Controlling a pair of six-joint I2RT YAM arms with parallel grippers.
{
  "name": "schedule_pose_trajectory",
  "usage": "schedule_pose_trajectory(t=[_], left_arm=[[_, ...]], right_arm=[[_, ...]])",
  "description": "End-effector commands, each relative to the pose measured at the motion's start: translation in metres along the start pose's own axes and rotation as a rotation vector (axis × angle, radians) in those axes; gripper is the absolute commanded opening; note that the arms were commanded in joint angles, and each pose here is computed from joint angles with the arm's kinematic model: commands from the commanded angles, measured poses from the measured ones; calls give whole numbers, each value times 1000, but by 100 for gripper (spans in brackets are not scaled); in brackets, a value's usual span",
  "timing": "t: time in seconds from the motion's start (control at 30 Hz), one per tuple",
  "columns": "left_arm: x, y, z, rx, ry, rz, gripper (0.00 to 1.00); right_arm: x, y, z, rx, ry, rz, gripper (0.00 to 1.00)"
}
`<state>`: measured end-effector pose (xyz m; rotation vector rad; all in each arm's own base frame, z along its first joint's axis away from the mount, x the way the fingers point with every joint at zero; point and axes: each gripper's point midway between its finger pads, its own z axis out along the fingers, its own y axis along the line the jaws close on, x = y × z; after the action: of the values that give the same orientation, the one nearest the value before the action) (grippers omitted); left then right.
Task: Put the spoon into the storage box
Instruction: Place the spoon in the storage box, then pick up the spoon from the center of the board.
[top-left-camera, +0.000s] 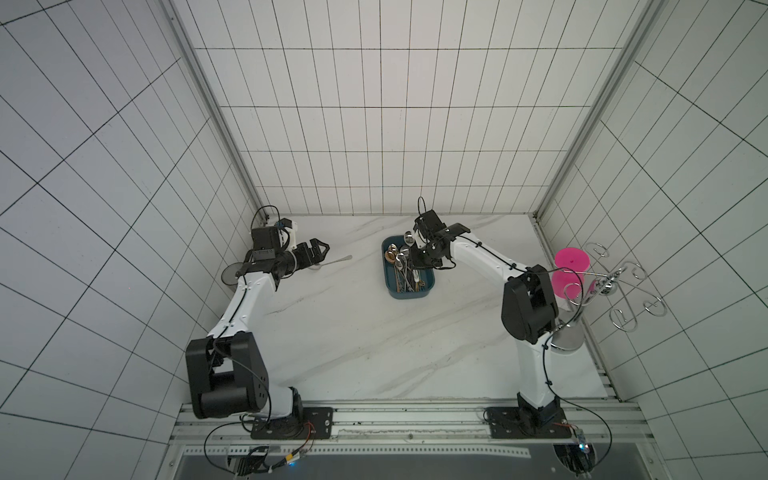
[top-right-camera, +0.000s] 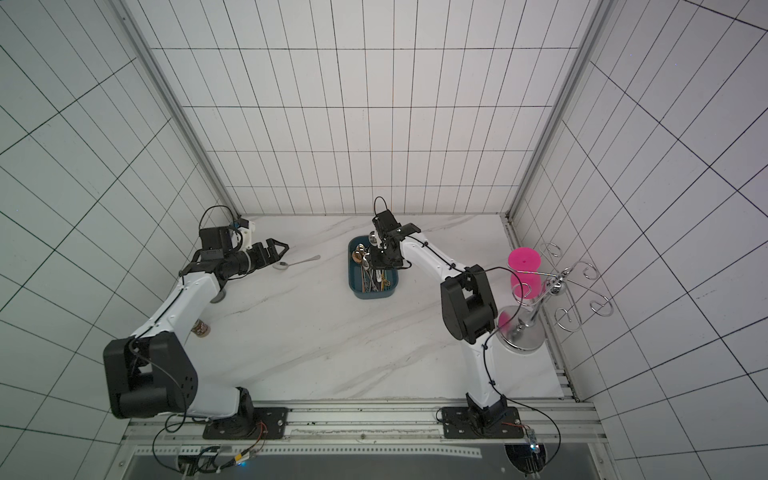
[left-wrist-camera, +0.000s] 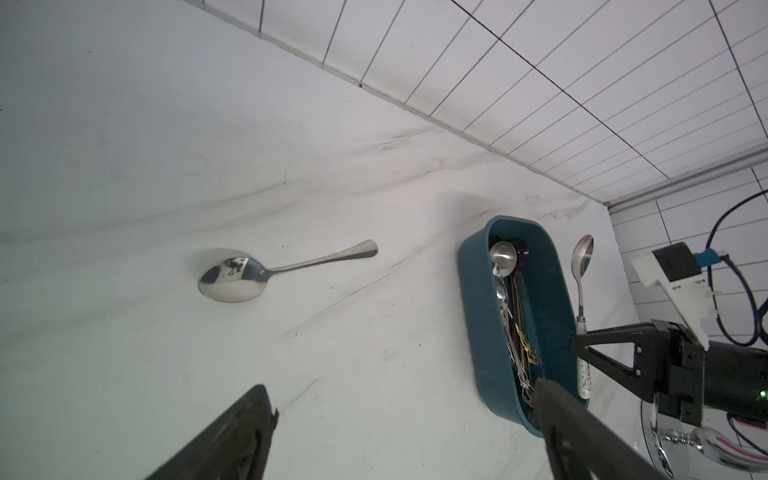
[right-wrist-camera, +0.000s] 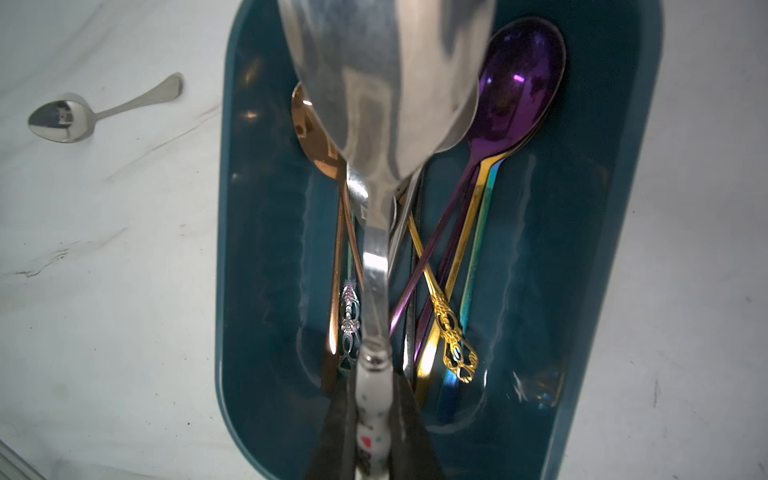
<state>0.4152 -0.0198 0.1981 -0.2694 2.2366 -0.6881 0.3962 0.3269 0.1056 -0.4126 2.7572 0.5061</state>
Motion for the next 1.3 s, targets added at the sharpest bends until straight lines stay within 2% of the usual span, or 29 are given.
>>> schedule_pose_trajectory(t=[0.0, 0.2, 0.37, 0.73, 1.03, 1.27], left_arm=[[-15, 15, -1, -32, -63, -53, 99], [-18, 35, 3, -72, -65, -101, 99], [-20, 54, 8, -124, -62, -143, 99], [-13, 87, 26, -182, -27, -234, 98], [-2, 112, 48, -172, 47, -329, 89], [7, 122, 69, -152, 123, -374, 81]], right_arm=[[9, -8, 15, 13, 35, 27, 6], [11, -7, 12, 9, 35, 30, 24], [1, -5, -13, 22, -25, 17, 35], [1, -10, -68, 59, -124, -39, 46], [13, -40, -115, 146, -198, -81, 61], [25, -66, -159, 216, -286, -93, 76]])
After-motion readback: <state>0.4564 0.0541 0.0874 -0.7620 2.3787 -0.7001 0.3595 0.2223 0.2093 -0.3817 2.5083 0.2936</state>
